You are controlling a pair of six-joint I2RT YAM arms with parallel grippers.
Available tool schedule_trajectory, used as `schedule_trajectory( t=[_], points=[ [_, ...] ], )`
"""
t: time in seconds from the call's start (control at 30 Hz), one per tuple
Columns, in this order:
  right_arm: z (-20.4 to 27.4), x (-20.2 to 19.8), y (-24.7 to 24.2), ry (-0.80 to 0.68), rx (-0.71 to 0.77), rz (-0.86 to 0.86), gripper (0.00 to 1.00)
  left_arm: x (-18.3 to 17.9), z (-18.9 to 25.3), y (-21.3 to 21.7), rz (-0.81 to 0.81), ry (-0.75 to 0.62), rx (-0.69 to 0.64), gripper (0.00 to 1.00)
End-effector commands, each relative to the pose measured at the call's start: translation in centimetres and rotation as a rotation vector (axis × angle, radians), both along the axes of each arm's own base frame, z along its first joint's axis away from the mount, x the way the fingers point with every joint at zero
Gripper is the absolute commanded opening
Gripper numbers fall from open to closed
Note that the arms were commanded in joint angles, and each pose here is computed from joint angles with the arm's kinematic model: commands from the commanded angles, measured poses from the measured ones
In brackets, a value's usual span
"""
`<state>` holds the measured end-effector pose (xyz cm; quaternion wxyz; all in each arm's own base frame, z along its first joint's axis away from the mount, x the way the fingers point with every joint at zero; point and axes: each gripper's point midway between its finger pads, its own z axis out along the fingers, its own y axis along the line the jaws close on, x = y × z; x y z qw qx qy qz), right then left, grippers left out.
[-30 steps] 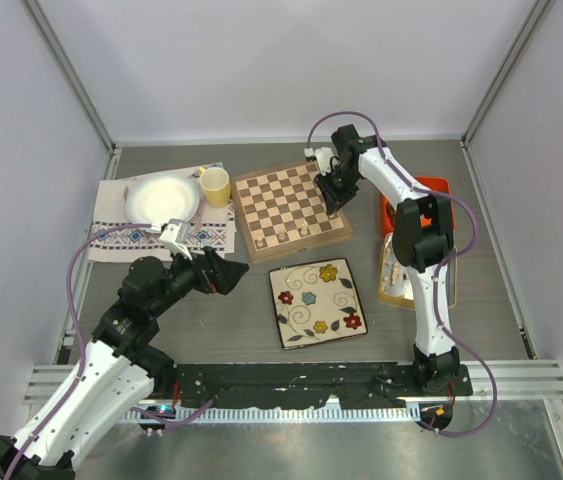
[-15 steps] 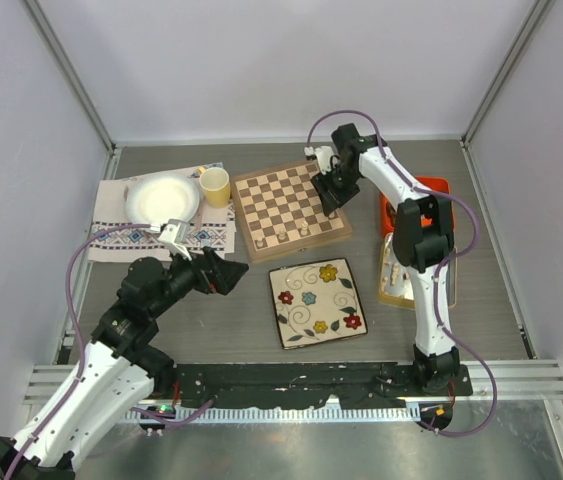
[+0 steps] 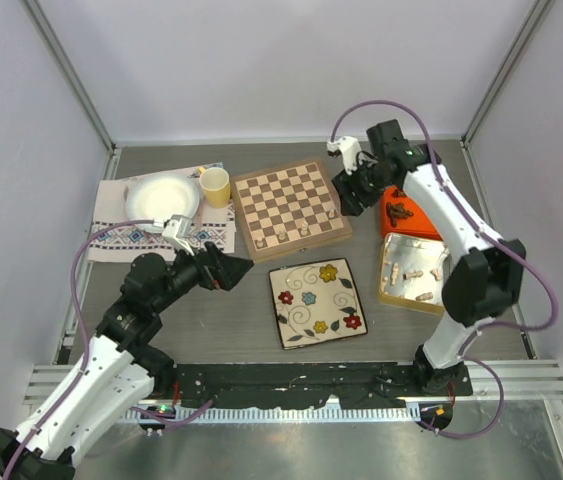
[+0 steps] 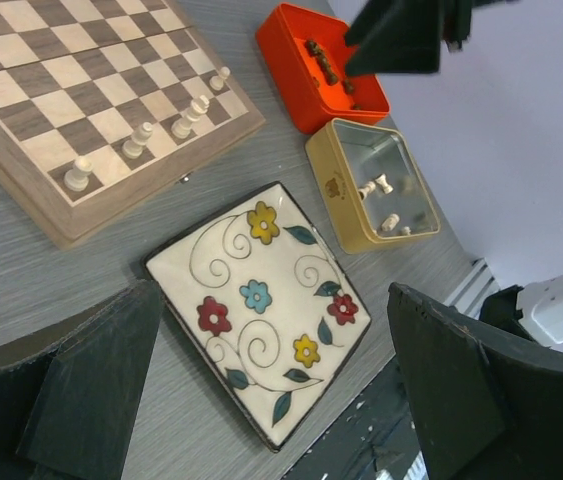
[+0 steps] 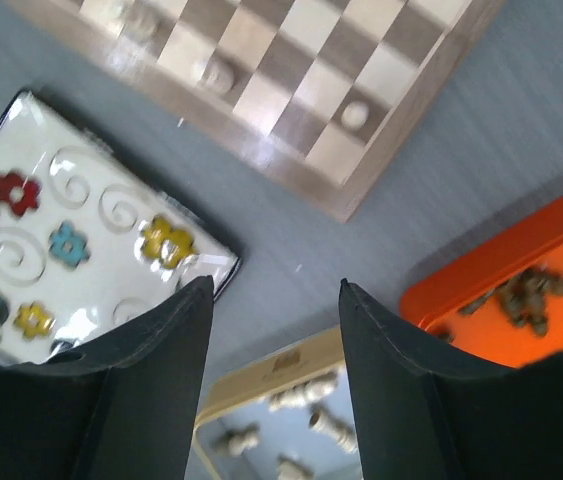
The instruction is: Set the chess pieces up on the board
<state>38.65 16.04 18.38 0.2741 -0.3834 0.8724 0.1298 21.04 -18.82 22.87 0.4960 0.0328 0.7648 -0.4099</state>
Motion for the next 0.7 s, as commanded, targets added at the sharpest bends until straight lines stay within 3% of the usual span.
schedule_trajectory(
  t=[0.0, 0.23, 0.47, 0.6, 0.67],
  points=[
    [0.8, -3.3, -3.3, -0.009, 0.125, 0.0, 0.58, 0.4, 3.3, -1.2, -0.036, -0.06, -0.102, 1.0],
    [-3.0, -8.4, -12.5, 0.045, 0.145, -0.187, 0.58, 0.9, 3.2, -2.2, -0.072, -0.044, -0.115, 0.99],
    [-8.5, -12.0, -17.7, 0.118, -0.006, -0.281, 0.57, 1.6, 2.9, -3.1, -0.098, -0.029, -0.126, 1.0],
    [-9.8, -12.0, -17.8, 0.096, -0.028, -0.156, 0.55, 1.6, 2.6, -3.3, -0.106, -0.014, -0.121, 1.0],
    [-10.2, -12.0, -17.6, 0.056, -0.048, 0.005, 0.54, 1.4, 2.3, -3.3, -0.106, -0.006, -0.115, 1.0]
  ],
)
